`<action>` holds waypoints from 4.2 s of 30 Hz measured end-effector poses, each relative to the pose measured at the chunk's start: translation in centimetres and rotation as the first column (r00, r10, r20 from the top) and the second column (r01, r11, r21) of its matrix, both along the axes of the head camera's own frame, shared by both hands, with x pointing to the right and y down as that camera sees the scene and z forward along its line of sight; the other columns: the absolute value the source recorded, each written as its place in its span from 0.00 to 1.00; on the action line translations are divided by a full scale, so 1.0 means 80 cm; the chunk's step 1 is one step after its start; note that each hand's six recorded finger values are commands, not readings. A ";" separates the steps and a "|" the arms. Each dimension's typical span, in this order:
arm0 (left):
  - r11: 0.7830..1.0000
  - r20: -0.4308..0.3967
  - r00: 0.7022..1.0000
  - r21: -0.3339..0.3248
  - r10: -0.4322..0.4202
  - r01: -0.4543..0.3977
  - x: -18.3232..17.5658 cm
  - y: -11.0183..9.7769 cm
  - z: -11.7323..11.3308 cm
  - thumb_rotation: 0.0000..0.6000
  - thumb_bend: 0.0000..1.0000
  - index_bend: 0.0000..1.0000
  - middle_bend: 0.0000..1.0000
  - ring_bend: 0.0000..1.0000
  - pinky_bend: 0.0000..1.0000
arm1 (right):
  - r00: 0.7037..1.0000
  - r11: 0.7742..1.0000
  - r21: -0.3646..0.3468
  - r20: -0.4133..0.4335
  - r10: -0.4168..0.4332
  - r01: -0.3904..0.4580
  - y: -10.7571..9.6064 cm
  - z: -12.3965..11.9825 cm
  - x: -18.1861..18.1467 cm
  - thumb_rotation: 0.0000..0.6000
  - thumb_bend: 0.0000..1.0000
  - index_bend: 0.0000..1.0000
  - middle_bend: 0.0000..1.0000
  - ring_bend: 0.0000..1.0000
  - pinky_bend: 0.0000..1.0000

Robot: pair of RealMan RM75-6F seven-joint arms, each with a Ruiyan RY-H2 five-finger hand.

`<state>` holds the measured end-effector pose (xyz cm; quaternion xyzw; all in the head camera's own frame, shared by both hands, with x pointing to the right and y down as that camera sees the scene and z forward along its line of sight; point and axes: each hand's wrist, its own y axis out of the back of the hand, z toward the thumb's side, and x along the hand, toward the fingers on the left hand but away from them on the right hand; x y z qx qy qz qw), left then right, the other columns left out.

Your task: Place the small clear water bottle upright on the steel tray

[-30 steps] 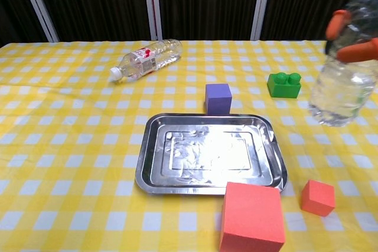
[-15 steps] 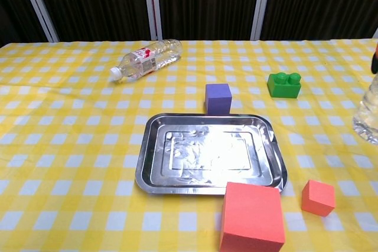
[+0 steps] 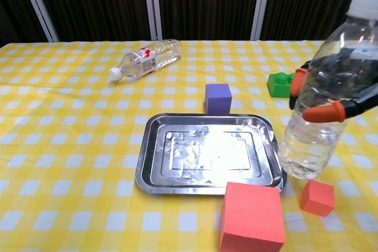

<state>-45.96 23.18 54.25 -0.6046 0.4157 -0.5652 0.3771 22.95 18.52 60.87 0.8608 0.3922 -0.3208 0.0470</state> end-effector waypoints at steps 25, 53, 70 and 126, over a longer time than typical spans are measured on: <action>1.000 0.002 1.000 -0.006 -0.007 0.007 -0.005 0.002 -0.001 1.00 0.13 0.00 0.00 0.00 0.00 | 0.998 0.987 0.152 0.053 0.047 -0.054 -0.033 0.033 -0.081 1.00 0.54 0.88 0.67 0.49 0.34; 1.000 0.010 1.000 -0.008 -0.013 0.013 -0.008 0.003 0.000 1.00 0.13 0.00 0.00 0.00 0.00 | 0.996 0.973 0.228 -0.087 0.003 0.017 -0.002 0.085 -0.091 1.00 0.54 0.88 0.67 0.49 0.34; 1.000 0.015 1.000 -0.014 -0.003 0.003 -0.003 0.004 0.003 1.00 0.13 0.00 0.00 0.00 0.00 | 0.985 0.976 0.181 -0.145 -0.092 0.118 0.004 0.086 -0.097 1.00 0.53 0.84 0.67 0.49 0.25; 0.999 0.025 0.999 -0.028 0.021 -0.021 0.008 0.006 0.011 1.00 0.13 0.00 0.00 0.00 0.00 | 0.930 0.994 0.002 -0.354 -0.102 0.109 -0.018 0.054 0.094 1.00 0.05 0.04 0.11 0.09 0.05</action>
